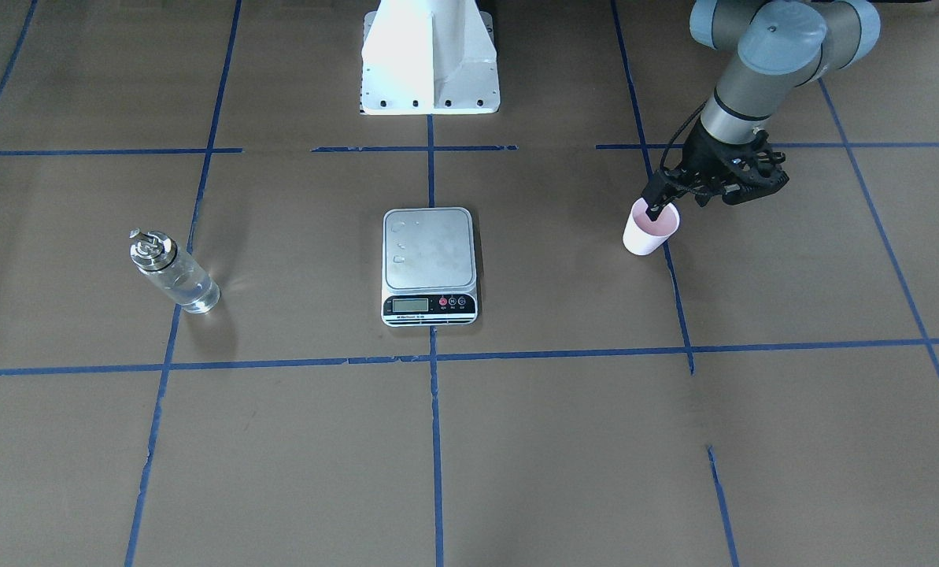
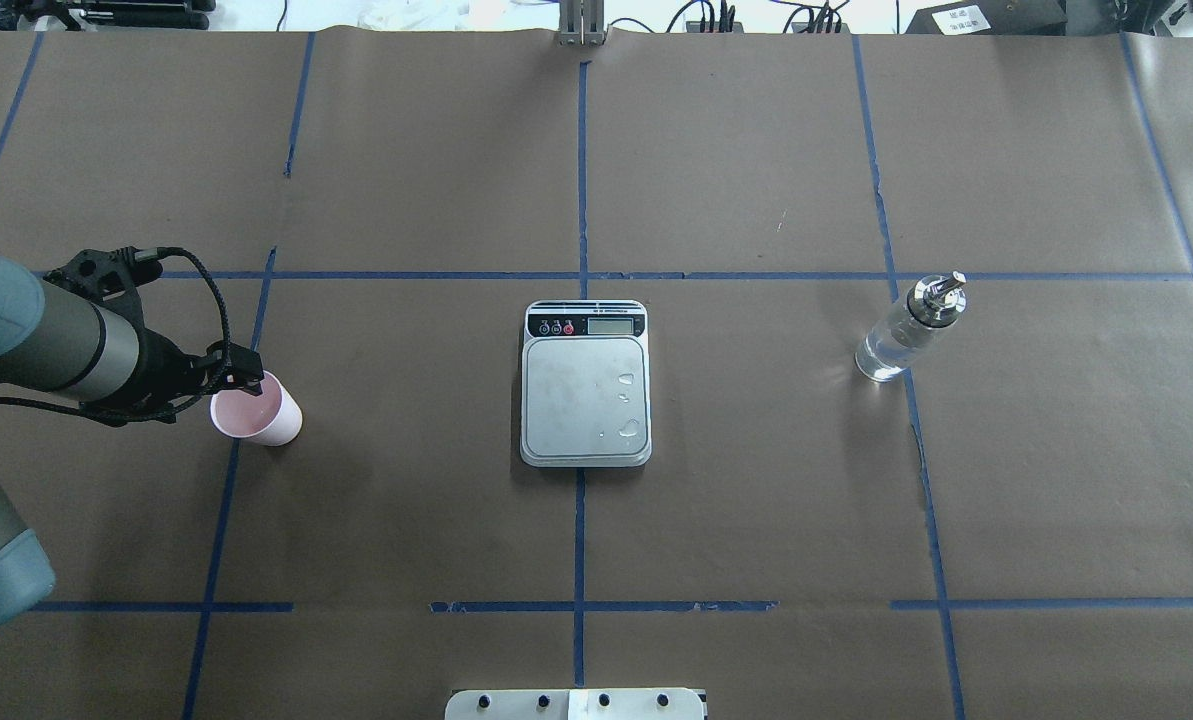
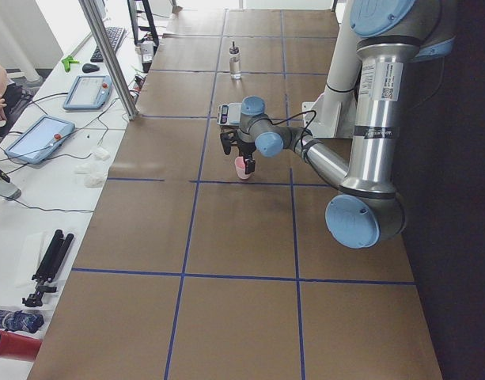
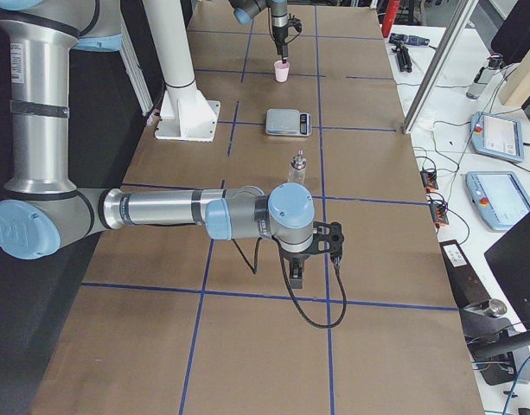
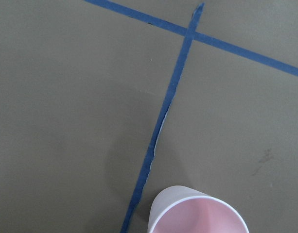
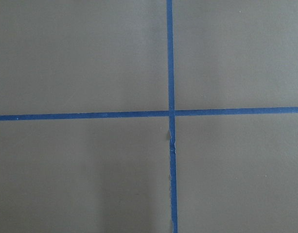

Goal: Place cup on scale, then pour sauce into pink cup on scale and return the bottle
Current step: 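Reach the left gripper to the pink paper cup and grasp it, then carry the pink cup with the left gripper onto the scale and release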

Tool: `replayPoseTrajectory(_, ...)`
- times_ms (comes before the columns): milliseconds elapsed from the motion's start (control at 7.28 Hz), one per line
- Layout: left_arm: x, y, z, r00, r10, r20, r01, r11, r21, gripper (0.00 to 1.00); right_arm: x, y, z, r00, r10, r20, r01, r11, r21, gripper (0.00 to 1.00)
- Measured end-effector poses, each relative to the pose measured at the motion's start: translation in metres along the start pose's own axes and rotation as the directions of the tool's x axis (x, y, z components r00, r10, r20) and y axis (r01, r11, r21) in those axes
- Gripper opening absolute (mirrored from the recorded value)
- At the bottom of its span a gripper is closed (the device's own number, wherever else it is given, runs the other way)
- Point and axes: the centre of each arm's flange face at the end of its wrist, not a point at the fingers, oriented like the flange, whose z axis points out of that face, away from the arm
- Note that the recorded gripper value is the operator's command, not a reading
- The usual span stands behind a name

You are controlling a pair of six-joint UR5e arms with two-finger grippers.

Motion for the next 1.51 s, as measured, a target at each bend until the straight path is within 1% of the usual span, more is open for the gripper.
replayPoseTrajectory(275, -0.004, 0.001, 0.016, 1.0, 0.003, 0.023, -0.003, 1.0, -0.013, 0.98, -0.003, -0.001, -0.002, 1.0, -0.003, 0.006, 0.003, 1.0, 0.002, 1.0)
replayPoseTrajectory(412, -0.006, 0.001, 0.025, 1.0, 0.007, 0.027, -0.007, 1.0, -0.018, 0.92, -0.006, -0.001, -0.004, 1.0, -0.008, 0.006, 0.008, 1.0, 0.007, 1.0)
replayPoseTrajectory(550, -0.007, 0.002, 0.031, 1.0, 0.01, 0.028, -0.01, 1.0, -0.023, 0.65, -0.008, -0.001, -0.006, 1.0, -0.015, 0.003, 0.015, 1.0, 0.012, 1.0)
replayPoseTrajectory(824, -0.007, 0.002, 0.034, 1.0, 0.011, 0.028, -0.011, 0.999, -0.031, 0.07, -0.01, 0.0, -0.009, 1.0, -0.02, -0.005, 0.02, 1.0, 0.017, 1.0)
replayPoseTrajectory(962, -0.007, 0.003, 0.034, 1.0, 0.012, 0.027, -0.011, 0.999, -0.033, 0.0, -0.01, -0.001, -0.009, 1.0, -0.021, -0.006, 0.021, 1.0, 0.018, 1.0)
replayPoseTrajectory(1237, -0.006, 0.004, 0.033, 1.0, 0.013, 0.024, -0.012, 0.999, -0.044, 0.0, -0.014, -0.004, -0.01, 1.0, -0.027, -0.006, 0.027, 0.999, 0.02, 1.0)
replayPoseTrajectory(1374, -0.003, 0.007, 0.027, 1.0, 0.012, 0.013, -0.011, 0.998, -0.066, 0.0, -0.017, -0.008, -0.012, 0.999, -0.032, -0.003, 0.032, 0.999, 0.022, 1.0)
replayPoseTrajectory(1511, 0.002, 0.011, 0.013, 1.0, 0.01, -0.003, -0.01, 0.996, -0.086, 0.0, -0.021, -0.011, -0.012, 0.999, -0.032, 0.001, 0.032, 0.999, 0.024, 1.0)
